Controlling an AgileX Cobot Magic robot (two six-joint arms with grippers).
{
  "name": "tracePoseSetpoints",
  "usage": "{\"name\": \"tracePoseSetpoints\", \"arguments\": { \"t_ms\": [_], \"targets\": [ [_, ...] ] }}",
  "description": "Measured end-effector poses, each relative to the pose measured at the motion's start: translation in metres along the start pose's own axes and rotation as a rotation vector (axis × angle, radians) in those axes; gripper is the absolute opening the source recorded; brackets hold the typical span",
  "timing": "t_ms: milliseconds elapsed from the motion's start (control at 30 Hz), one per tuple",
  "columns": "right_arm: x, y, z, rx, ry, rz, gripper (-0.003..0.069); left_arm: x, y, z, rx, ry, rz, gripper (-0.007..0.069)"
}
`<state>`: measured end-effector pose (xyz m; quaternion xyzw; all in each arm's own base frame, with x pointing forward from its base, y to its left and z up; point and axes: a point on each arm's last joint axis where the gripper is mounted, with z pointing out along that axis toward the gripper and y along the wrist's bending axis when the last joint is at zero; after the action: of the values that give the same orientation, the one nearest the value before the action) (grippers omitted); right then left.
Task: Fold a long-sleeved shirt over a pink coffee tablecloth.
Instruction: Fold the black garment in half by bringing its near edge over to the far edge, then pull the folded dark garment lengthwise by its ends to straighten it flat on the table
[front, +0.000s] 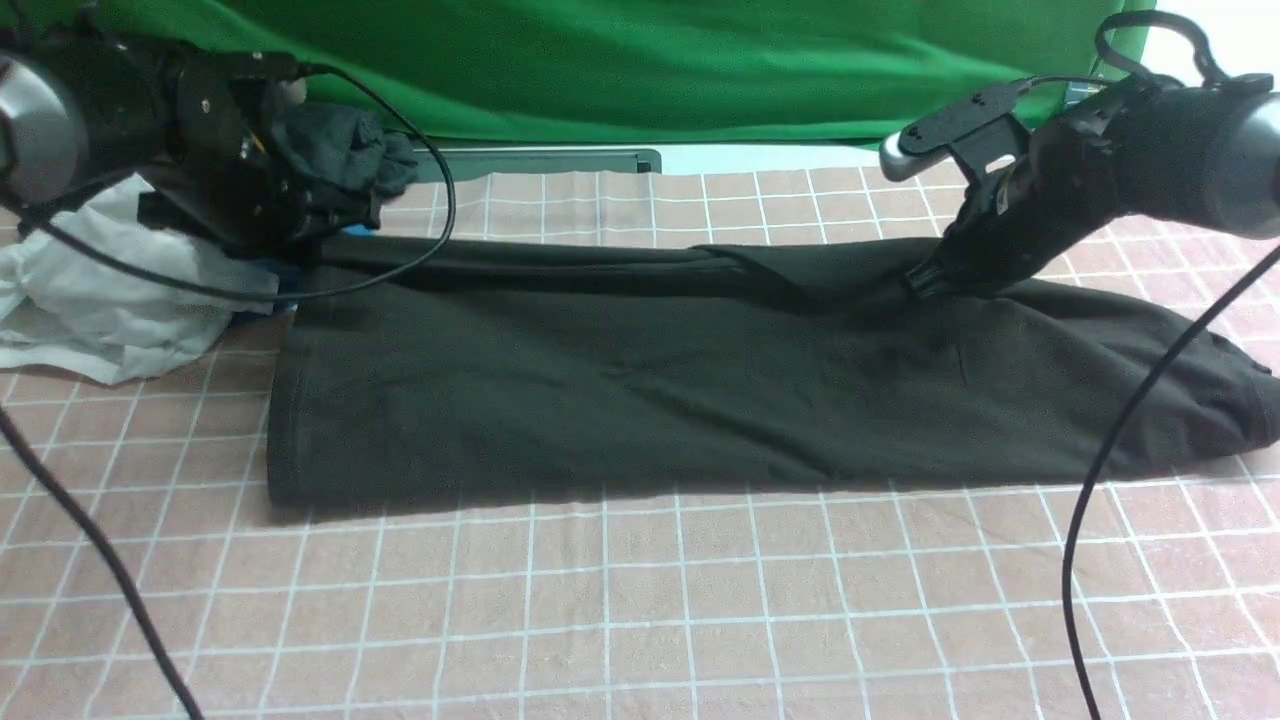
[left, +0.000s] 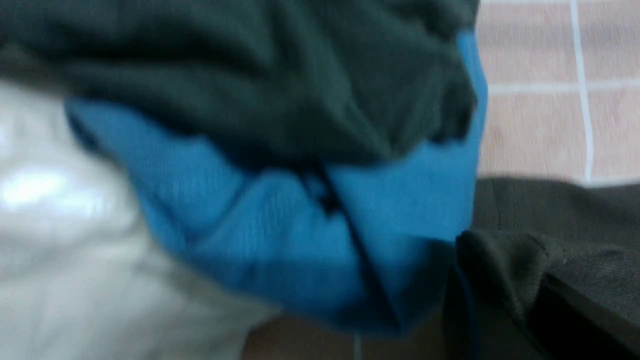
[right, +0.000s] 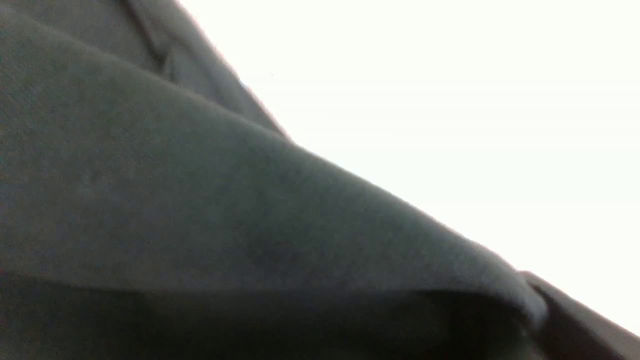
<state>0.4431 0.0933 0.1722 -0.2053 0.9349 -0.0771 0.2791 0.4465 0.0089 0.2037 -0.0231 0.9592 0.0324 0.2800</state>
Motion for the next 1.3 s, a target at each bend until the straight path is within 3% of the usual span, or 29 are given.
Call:
{"name": "tracePoseSetpoints", "arguments": {
  "t_ms": [100,233,267,300,333,400,500,600,700,733,767,833,933,1000,1100,1300],
  "targets": [
    [-0.001,0.001,0.004,-0.002,-0.013,0.009,0.0067,-0.001,-0.001,0.008,0.003,-0.003,0.003,0.0055],
    [-0.003,0.001,0.006,-0.003,-0.046,0.024,0.0255,0.003,0.000,0.027,0.007,-0.002,0.039,0.0116],
    [-0.005,0.000,0.006,-0.002,-0.057,0.031,0.0345,0.003,0.000,0.032,0.008,-0.014,0.049,0.0154],
    [-0.005,0.000,0.005,-0.001,-0.058,0.031,0.0357,0.003,0.000,0.032,0.008,-0.016,0.051,0.0160],
    [-0.007,-0.001,0.003,0.004,-0.049,0.041,0.0426,0.003,0.000,0.035,0.010,-0.033,0.072,0.0213],
    [-0.009,-0.004,-0.006,0.013,-0.031,0.049,0.0440,0.001,0.000,0.036,0.009,-0.053,0.094,0.0277],
    [-0.010,-0.009,-0.025,0.019,0.006,0.073,0.0367,-0.003,0.001,0.035,-0.001,-0.079,0.121,0.0360],
    [-0.012,-0.009,-0.050,-0.024,0.028,0.098,0.0216,-0.007,0.002,0.027,-0.011,-0.080,0.131,0.0422],
    [-0.013,0.003,-0.057,-0.121,0.038,0.079,0.0106,-0.013,0.003,0.012,-0.013,-0.101,0.148,0.0417],
    [-0.013,0.012,-0.055,-0.194,0.038,0.068,0.0059,-0.017,0.003,0.001,-0.010,-0.123,0.153,0.0391],
    [-0.014,0.014,-0.054,-0.205,0.038,0.067,0.0055,-0.017,0.003,0.001,-0.009,-0.123,0.150,0.0385],
    [-0.013,0.033,-0.038,-0.322,0.036,0.066,0.0029,-0.025,0.001,-0.026,0.021,-0.155,0.164,0.0256],
    [-0.014,0.042,-0.015,-0.363,-0.006,0.101,0.0027,-0.029,-0.008,-0.048,0.087,-0.171,0.217,0.0090],
    [-0.017,0.045,0.000,-0.363,-0.032,0.121,0.0027,-0.027,-0.018,-0.055,0.137,-0.165,0.266,0.0037],
    [-0.028,0.044,0.018,-0.354,-0.082,0.150,0.0027,-0.021,-0.042,-0.058,0.242,-0.123,0.326,0.0017],
    [-0.055,0.035,0.040,-0.302,-0.219,0.187,0.0031,0.002,-0.091,-0.057,0.341,-0.058,0.460,0.0017]
  ]
}}
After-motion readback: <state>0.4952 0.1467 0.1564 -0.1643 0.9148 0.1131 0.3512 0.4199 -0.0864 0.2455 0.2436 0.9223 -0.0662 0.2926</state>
